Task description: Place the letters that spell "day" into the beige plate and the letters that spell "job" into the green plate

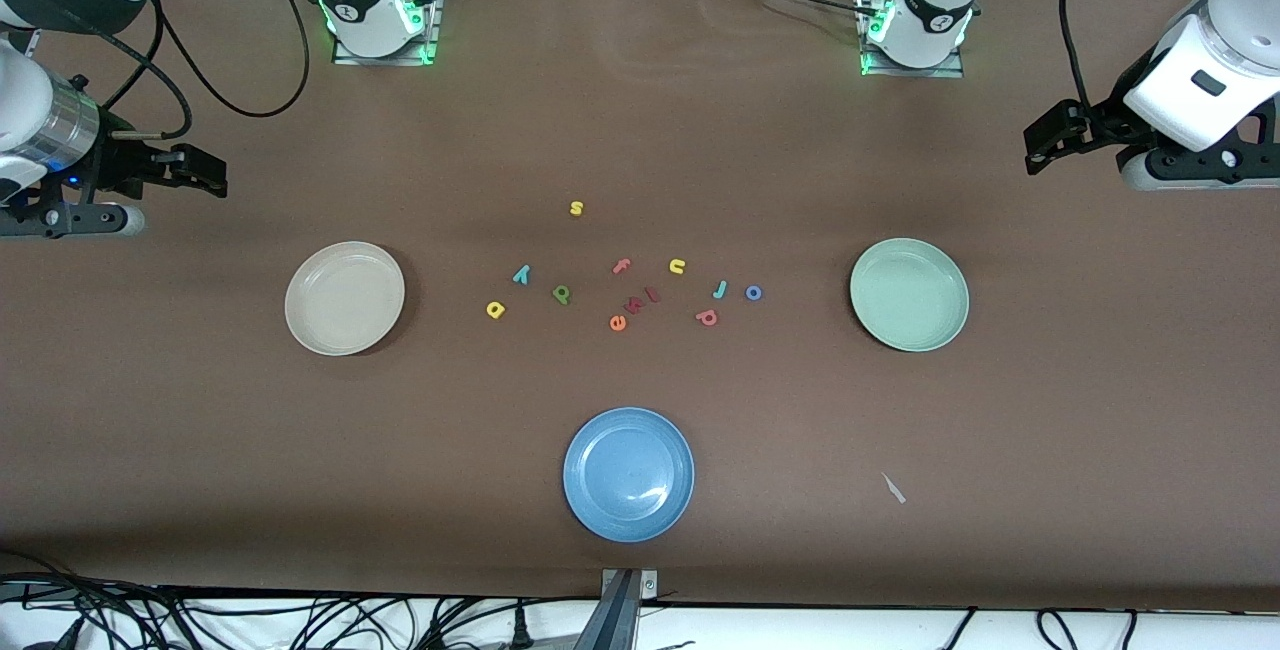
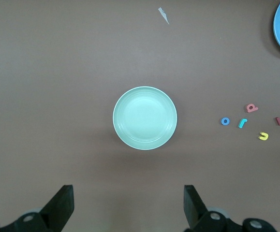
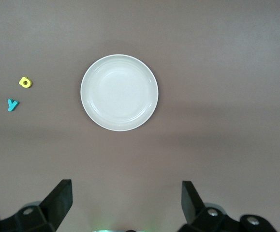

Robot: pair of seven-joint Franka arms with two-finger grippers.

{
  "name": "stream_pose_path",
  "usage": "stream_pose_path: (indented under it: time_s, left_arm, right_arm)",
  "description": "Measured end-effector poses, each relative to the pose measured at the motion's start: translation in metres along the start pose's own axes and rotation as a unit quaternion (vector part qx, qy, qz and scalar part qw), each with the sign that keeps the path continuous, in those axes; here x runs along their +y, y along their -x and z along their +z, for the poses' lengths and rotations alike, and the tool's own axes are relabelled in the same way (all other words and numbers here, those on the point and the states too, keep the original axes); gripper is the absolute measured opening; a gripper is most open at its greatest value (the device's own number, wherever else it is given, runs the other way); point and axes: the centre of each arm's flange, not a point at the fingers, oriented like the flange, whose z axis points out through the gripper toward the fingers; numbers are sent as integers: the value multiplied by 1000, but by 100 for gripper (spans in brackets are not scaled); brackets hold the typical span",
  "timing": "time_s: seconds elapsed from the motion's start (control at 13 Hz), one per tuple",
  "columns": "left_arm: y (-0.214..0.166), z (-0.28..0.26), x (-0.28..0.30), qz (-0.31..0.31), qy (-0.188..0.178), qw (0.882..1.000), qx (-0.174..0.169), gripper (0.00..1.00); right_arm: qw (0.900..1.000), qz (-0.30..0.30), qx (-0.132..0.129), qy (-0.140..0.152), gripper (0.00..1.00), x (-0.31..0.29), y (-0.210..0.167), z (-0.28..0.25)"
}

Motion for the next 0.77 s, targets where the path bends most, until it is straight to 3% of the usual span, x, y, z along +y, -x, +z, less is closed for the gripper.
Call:
stream_pose_path:
  time_s: [0.77]
  left_arm:
    - [-6, 4, -25, -22, 1, 1000, -4, 100]
  right_arm:
    - [1000, -1, 0, -13, 100, -4, 0, 0]
